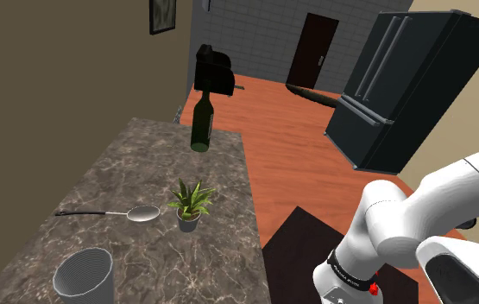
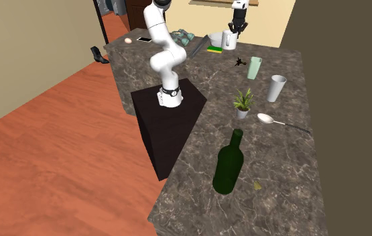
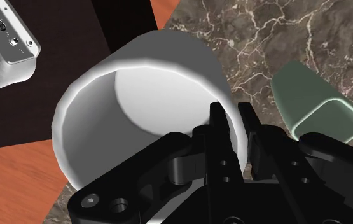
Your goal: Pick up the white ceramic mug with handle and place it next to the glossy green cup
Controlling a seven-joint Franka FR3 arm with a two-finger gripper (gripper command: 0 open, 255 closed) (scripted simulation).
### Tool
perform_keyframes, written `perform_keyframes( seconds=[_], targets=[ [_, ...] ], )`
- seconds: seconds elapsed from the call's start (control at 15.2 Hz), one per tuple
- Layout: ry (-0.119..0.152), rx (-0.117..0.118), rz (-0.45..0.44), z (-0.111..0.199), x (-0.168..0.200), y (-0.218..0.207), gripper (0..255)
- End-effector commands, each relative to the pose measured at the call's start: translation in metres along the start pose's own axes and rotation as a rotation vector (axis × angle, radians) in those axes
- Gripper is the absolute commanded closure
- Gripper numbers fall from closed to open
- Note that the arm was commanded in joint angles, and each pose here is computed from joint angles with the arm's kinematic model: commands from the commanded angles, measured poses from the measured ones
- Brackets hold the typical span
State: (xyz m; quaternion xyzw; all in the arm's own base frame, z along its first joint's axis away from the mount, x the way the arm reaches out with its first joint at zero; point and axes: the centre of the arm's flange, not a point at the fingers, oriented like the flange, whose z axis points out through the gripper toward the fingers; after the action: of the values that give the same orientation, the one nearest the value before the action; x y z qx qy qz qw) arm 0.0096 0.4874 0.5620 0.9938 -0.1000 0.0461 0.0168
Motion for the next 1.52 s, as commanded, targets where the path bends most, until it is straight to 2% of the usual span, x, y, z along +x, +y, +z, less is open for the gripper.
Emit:
perform_keyframes(
  seconds=[0.0, 1.45],
  targets=[
    [0.0, 0.0, 0.001, 0.009, -0.005, -0.001, 255],
    [0.0, 0.0, 0.001, 0.125, -0.016, -0.004, 255]
  ],
)
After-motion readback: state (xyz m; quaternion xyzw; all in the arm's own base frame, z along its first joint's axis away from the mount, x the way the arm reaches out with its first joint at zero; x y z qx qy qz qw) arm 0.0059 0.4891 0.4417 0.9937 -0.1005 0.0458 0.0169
